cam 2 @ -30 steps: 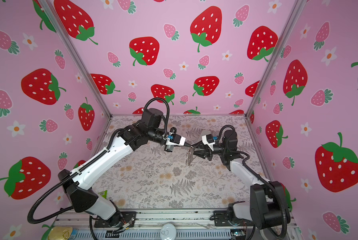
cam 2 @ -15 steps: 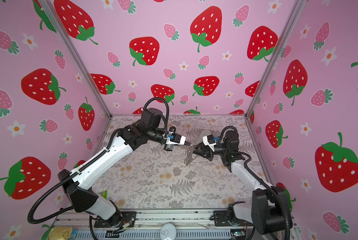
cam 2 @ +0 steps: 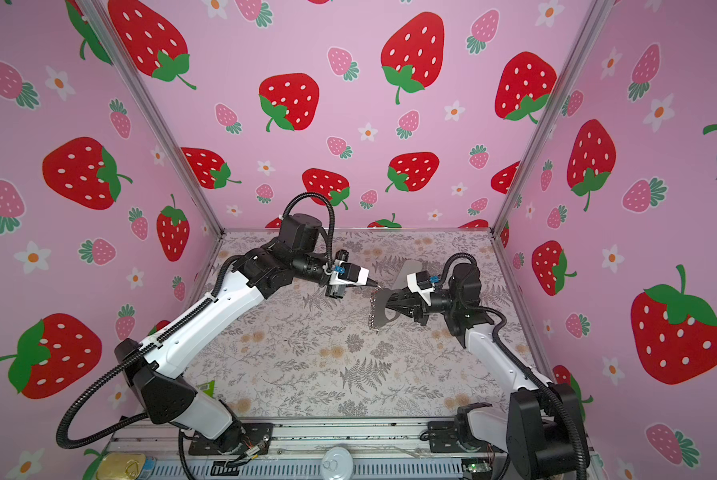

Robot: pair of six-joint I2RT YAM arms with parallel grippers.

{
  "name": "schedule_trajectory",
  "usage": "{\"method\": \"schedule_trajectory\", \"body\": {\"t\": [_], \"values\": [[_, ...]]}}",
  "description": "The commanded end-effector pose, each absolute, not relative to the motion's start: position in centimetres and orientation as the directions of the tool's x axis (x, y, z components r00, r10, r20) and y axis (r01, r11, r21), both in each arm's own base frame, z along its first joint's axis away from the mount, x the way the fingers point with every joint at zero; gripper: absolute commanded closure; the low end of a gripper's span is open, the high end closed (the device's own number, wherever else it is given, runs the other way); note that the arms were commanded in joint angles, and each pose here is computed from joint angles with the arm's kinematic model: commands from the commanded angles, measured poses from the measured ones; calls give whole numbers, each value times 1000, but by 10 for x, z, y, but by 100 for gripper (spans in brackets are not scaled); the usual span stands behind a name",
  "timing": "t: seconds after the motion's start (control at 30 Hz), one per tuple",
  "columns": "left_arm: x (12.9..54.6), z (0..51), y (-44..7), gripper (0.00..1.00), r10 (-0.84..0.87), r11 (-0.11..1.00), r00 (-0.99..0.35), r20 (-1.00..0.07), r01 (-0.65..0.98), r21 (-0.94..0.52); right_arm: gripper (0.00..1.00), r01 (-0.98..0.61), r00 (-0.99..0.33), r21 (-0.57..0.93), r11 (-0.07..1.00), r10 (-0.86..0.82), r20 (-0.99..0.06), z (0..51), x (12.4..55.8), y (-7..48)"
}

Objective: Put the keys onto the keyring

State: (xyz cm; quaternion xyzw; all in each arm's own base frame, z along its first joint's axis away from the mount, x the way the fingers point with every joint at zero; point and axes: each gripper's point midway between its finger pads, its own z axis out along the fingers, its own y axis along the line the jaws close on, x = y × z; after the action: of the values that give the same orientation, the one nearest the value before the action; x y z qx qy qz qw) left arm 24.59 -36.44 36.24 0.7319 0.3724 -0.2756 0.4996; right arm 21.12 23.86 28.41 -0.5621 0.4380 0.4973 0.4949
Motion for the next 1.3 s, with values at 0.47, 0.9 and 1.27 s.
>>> {"method": "schedule_trajectory", "body": {"t": [0.47, 0.9, 1.27], "values": [[252, 359, -356, 100, 302, -186, 604, -737, 796, 576, 90, -988, 141, -137, -72, -46, -989, 284, 230, 241], [278, 346, -347, 95, 350, -60, 532, -771, 834, 548, 100, -990, 134, -129, -51, -118, -984, 281, 249, 247], [322, 343, -318, 48, 477, 197, 444, -759, 787, 584, 100, -989, 98, -140, 54, -478, -873, 237, 282, 255]]}}
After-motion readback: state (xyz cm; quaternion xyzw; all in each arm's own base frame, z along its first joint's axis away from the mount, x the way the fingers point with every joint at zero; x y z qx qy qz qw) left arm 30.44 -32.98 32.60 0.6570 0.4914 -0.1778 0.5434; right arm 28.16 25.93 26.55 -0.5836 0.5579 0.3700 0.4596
